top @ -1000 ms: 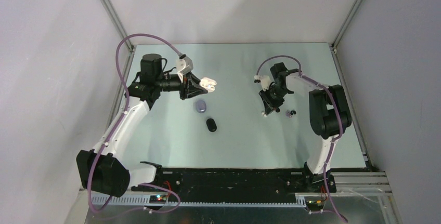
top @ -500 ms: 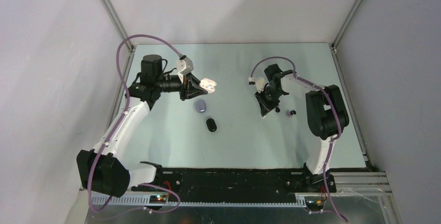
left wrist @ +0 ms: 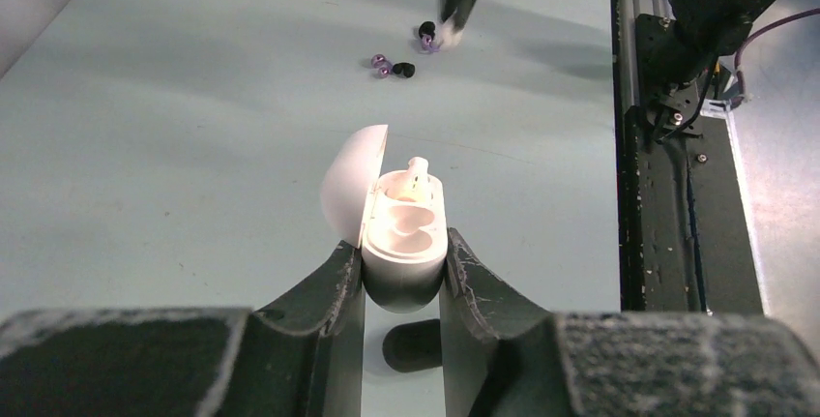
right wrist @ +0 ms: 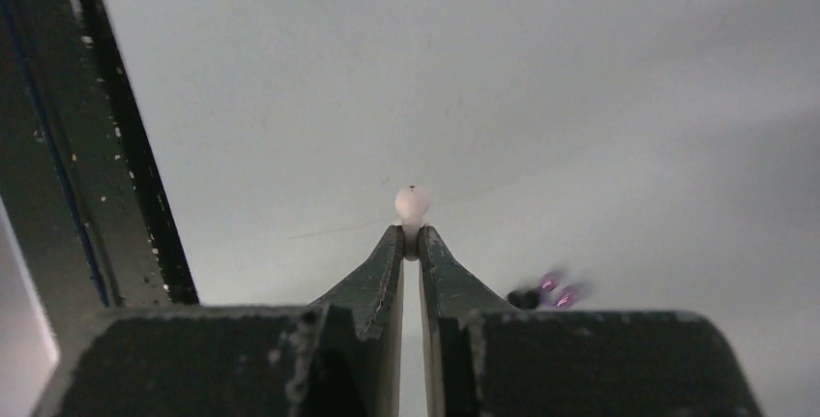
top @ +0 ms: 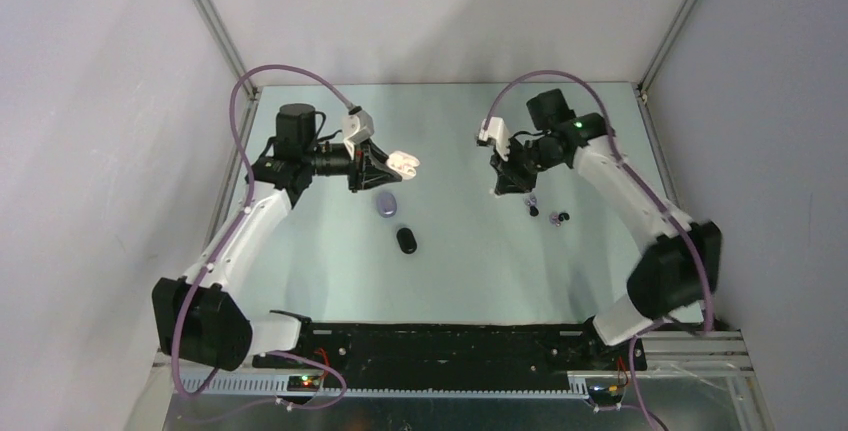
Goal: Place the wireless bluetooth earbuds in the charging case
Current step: Place the earbud in the charging case.
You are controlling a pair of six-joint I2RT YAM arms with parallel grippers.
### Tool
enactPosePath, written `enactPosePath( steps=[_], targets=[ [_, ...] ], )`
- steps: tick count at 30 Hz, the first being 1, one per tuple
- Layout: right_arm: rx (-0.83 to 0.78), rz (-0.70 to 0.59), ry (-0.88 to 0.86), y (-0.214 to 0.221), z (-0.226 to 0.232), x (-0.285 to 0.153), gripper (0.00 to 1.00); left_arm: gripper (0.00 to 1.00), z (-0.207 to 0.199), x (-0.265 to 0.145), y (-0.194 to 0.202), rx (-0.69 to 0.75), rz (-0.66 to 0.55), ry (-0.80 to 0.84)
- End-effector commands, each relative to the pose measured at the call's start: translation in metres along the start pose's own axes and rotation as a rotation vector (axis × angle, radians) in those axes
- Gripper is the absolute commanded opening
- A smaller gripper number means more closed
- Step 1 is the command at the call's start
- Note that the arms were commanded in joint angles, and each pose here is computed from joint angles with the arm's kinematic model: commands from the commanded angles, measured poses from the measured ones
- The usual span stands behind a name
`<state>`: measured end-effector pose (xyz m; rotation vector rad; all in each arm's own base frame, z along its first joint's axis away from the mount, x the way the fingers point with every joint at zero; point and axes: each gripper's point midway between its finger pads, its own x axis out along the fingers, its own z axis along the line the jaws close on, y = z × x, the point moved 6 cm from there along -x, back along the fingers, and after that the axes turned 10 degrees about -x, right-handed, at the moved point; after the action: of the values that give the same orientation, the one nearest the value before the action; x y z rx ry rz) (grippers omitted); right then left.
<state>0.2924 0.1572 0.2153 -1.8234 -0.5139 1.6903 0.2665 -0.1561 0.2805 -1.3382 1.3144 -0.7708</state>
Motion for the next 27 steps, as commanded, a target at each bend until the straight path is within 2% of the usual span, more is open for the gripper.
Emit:
enactPosePath(
  steps=[1, 5, 11, 18, 27],
  targets=[
    [-0.415, -0.226, -0.025, -0.062, 0.036, -0.045, 0.05, 0.0, 0.003, 0.007, -0.021, 0.124, -0.04, 0.066],
    [-0.547, -0.289, -0.009, -0.107, 0.051, -0.051, 0.04, 0.0, 0.004, 0.018, -0.023, 0.186, -0.018, 0.092],
    [-0.632, -0.352, 0.0, -0.153, 0.061, -0.054, 0.04, 0.0, 0.003, 0.034, -0.029, 0.279, 0.001, 0.116],
    [-0.619, -0.34, 0.029, -0.175, 0.056, -0.037, 0.04, 0.0, -0.002, 0.037, -0.028, 0.324, 0.046, 0.125],
    [-0.593, -0.409, 0.099, -0.201, 0.047, -0.034, 0.03, 0.0, -0.006, 0.033, -0.026, 0.352, 0.066, 0.111]
  ],
)
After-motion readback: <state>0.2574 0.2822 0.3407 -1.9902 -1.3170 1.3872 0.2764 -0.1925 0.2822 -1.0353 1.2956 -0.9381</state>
